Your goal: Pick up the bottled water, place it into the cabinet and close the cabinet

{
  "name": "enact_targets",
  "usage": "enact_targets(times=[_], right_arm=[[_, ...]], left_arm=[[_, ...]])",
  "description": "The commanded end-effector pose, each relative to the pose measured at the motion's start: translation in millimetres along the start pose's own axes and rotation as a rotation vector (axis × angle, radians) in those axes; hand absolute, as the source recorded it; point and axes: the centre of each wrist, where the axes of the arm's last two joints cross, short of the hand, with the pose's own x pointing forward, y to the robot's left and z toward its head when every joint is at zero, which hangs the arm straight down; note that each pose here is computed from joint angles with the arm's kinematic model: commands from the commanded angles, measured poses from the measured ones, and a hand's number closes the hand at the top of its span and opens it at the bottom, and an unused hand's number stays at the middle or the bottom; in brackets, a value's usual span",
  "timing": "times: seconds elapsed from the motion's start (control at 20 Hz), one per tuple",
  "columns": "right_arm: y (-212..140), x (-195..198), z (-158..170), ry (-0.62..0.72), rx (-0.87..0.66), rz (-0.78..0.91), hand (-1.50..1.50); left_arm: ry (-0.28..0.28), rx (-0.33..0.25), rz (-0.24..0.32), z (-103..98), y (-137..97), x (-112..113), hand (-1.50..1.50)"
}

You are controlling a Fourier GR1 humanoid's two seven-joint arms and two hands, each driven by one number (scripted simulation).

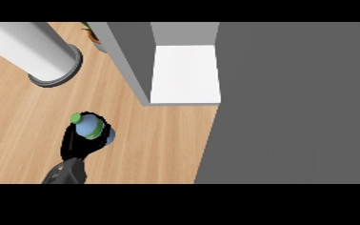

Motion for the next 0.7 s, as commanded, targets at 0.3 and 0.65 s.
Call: enact_targets(times=[0.3,0.65], right_arm=[[-12,24,5,-0.066,-0.033,0.048,-1.50],[4,15,6,-0.057,-0.034,0.046,-1.50]], left_arm=[[-0.041,-0.055,0.060,16,-58,-19,1.50],[-0.082,-0.097,0.037,12,-74,7,1.50]])
